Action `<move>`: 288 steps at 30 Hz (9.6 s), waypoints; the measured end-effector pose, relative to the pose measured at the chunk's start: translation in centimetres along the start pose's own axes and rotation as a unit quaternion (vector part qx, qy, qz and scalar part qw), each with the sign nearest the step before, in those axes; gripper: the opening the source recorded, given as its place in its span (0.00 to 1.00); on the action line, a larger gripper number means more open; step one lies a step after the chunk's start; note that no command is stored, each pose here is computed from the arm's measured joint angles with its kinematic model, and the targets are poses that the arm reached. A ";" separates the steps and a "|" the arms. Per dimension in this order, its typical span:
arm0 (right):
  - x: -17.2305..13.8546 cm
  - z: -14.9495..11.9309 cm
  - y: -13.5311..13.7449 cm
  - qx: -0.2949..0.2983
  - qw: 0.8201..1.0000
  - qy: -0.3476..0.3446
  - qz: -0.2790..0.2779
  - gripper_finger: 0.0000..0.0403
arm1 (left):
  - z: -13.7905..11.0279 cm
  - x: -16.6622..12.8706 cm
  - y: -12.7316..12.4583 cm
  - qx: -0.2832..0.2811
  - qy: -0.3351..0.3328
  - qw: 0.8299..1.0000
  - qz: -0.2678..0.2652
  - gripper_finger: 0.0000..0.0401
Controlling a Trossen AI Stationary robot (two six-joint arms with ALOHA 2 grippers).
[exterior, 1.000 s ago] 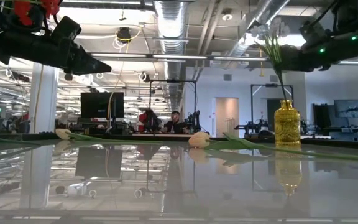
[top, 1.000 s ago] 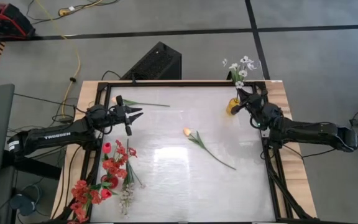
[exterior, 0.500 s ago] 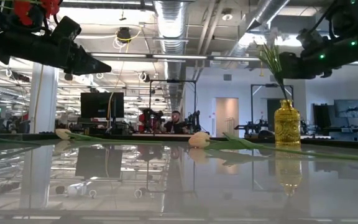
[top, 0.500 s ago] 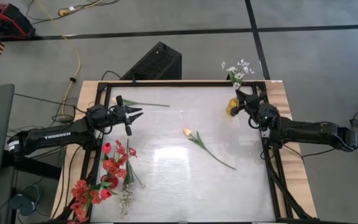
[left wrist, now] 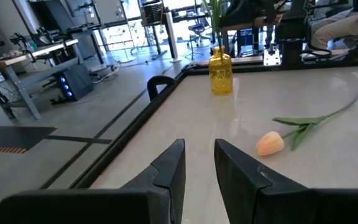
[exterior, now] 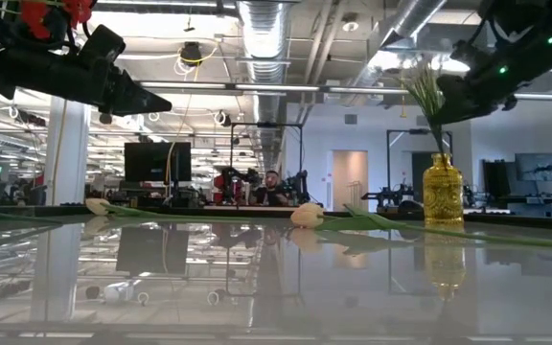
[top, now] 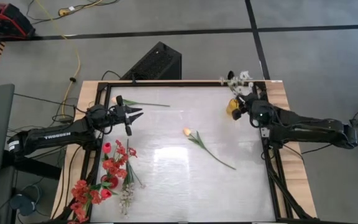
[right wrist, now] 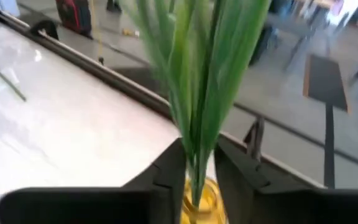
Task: Sort flowers into vase by color
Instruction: Put the right white flowers into the yellow vase, then put the white flowers into the yellow vase
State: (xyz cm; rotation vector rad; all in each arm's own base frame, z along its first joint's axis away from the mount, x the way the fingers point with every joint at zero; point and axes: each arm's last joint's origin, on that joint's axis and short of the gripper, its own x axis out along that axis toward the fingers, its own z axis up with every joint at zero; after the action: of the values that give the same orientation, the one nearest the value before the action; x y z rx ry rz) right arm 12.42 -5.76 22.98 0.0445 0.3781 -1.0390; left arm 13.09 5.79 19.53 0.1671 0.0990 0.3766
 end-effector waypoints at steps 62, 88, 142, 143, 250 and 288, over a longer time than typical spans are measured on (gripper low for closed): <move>5.5 -0.5 35.4 -0.375 0.734 -0.165 0.542 0.66 | -0.1 0.0 0.0 -0.041 0.003 0.999 -0.006 0.19; 3.2 3.8 33.8 -0.506 0.639 0.123 0.566 0.66 | 14.6 -0.4 2.7 -0.031 0.415 0.908 -0.054 0.20; -3.9 2.5 32.5 -0.428 0.677 0.310 0.511 0.66 | 1.9 2.3 -6.2 0.382 0.484 0.644 -0.453 0.48; -3.9 2.5 32.5 -0.428 0.677 0.310 0.511 0.66 | 1.6 2.5 -6.5 0.384 0.478 0.646 -0.454 0.48; 6.6 19.6 22.7 -0.131 0.821 -0.389 0.397 0.54 | 20.6 6.8 1.4 0.150 0.055 0.974 -0.160 0.00; 7.0 19.2 22.7 -0.154 0.832 -0.365 0.389 0.14 | 20.2 7.6 0.8 0.161 0.064 0.970 -0.168 0.02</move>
State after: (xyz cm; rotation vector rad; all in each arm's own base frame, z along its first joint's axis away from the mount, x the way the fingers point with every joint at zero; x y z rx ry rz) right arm 40.27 -4.10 35.45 -0.4531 -0.1885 -0.1207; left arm 22.35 6.48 39.05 0.4400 0.3121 0.0293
